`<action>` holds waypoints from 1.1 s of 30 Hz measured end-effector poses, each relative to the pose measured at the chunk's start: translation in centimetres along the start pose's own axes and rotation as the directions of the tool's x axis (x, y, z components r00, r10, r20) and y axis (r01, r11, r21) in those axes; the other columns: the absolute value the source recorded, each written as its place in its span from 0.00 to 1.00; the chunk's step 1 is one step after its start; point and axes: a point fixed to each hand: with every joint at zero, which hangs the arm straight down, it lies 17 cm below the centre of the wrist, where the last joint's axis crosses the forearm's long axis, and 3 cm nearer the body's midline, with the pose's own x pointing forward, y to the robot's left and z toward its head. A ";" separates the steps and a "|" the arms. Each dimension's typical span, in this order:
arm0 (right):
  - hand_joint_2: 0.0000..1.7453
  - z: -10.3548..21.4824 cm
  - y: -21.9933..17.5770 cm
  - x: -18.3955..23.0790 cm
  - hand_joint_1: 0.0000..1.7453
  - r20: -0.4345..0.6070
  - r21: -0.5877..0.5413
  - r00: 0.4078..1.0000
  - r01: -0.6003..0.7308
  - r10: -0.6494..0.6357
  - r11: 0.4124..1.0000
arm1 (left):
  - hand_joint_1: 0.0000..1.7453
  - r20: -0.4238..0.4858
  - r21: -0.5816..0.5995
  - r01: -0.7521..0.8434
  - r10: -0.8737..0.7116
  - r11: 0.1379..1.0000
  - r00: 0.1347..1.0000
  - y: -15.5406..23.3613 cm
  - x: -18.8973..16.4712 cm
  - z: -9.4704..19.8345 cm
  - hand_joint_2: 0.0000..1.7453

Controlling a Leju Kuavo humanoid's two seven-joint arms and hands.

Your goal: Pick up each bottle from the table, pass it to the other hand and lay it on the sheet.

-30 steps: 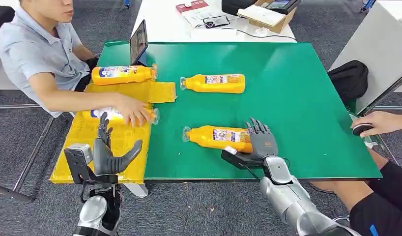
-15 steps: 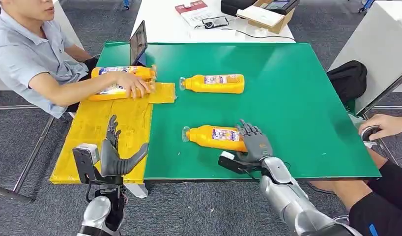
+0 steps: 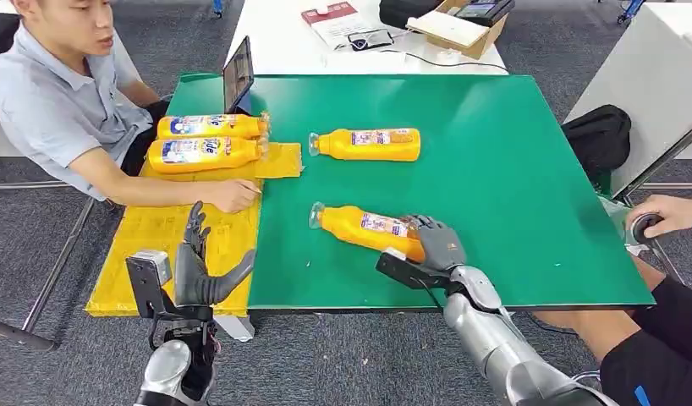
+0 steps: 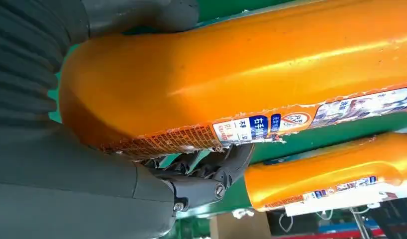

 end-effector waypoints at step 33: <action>1.00 0.4 0.3 3.2 0.98 0.070 0.008 0.962 0.265 -0.264 0.964 | 0.00 -0.026 -0.015 -0.051 0.051 0.999 0.998 0.2 -0.7 0.8 1.00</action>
